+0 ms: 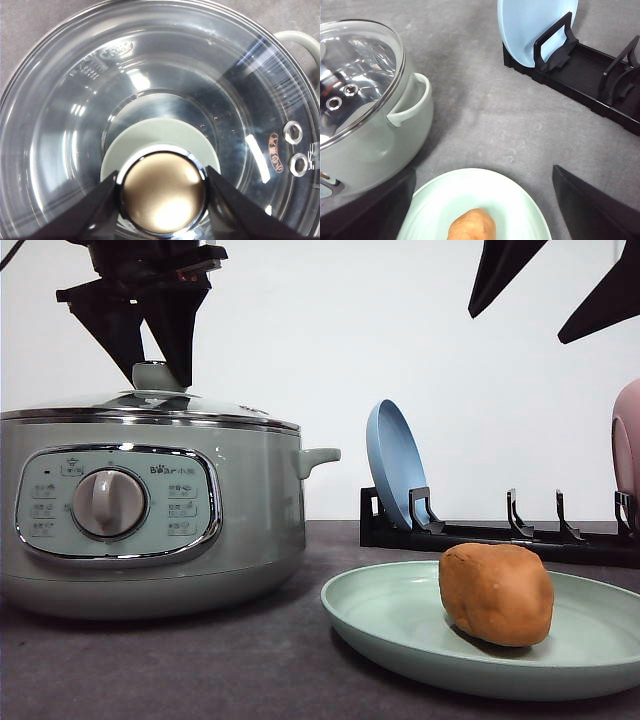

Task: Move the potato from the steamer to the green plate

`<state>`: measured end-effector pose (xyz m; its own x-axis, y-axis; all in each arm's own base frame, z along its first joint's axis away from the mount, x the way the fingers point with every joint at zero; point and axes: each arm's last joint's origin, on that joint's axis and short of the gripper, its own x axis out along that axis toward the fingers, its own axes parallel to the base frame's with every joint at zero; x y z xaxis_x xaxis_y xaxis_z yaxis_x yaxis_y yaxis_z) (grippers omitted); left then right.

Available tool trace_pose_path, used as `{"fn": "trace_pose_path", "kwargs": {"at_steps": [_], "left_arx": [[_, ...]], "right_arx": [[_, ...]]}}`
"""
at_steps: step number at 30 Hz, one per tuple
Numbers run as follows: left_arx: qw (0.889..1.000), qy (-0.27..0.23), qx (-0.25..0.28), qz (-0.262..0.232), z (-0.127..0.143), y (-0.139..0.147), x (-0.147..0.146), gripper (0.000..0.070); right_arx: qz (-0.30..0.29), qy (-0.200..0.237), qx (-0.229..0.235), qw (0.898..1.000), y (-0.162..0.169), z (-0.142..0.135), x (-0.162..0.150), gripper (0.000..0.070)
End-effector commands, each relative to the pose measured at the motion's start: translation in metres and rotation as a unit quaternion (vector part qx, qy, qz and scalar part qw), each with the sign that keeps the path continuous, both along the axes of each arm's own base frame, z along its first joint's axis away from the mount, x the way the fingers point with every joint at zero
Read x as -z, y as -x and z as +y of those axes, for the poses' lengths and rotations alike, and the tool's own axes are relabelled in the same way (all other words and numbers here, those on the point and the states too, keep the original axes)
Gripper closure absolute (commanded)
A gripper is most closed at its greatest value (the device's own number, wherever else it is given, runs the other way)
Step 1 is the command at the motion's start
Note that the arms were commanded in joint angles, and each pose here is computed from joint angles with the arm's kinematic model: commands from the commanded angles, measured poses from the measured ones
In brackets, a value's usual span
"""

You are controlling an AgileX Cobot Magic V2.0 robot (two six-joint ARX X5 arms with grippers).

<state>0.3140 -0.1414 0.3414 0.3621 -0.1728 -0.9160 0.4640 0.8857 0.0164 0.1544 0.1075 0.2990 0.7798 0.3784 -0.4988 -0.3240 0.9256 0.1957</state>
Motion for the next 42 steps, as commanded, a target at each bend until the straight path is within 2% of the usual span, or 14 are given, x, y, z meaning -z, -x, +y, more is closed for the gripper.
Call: {"fn": "trace_pose_path", "kwargs": {"at_steps": [1, 4, 9, 15, 20, 25, 28, 42], "left_arx": [[1.000, -0.008, 0.017, 0.003, -0.007, -0.004, 0.004, 0.0243], [1.000, -0.004, 0.017, -0.006, -0.006, -0.002, -0.001, 0.0189], [0.999, 0.008, 0.016, -0.033, -0.002, 0.005, -0.019, 0.0187], [0.996, 0.035, 0.017, -0.086, 0.003, 0.022, -0.056, 0.0188], [0.990, 0.088, 0.045, -0.101, 0.006, 0.043, -0.079, 0.0191], [0.981, 0.154, 0.091, -0.082, 0.009, 0.065, -0.093, 0.0192], [0.976, 0.176, 0.112, -0.063, 0.009, 0.075, -0.096, 0.0192], [0.966, 0.195, 0.168, 0.008, -0.002, 0.098, -0.094, 0.0205]], "right_arx": [[-0.004, 0.000, -0.004, 1.000, -0.001, 0.002, -0.003, 0.0150], [-0.005, 0.001, -0.005, 1.000, -0.001, 0.002, -0.003, 0.0150], [-0.005, 0.002, -0.007, 1.000, -0.001, 0.002, -0.003, 0.0150], [-0.001, 0.000, -0.019, 1.000, 0.000, 0.003, -0.003, 0.0150], [0.010, -0.001, -0.038, 0.999, 0.001, 0.003, -0.002, 0.0150], [0.029, 0.002, -0.065, 0.997, 0.003, 0.003, 0.001, 0.0150], [0.045, 0.003, -0.079, 0.996, 0.005, 0.003, 0.003, 0.0150], [0.118, -0.013, -0.152, 0.981, 0.013, 0.004, 0.011, 0.0151]]}}
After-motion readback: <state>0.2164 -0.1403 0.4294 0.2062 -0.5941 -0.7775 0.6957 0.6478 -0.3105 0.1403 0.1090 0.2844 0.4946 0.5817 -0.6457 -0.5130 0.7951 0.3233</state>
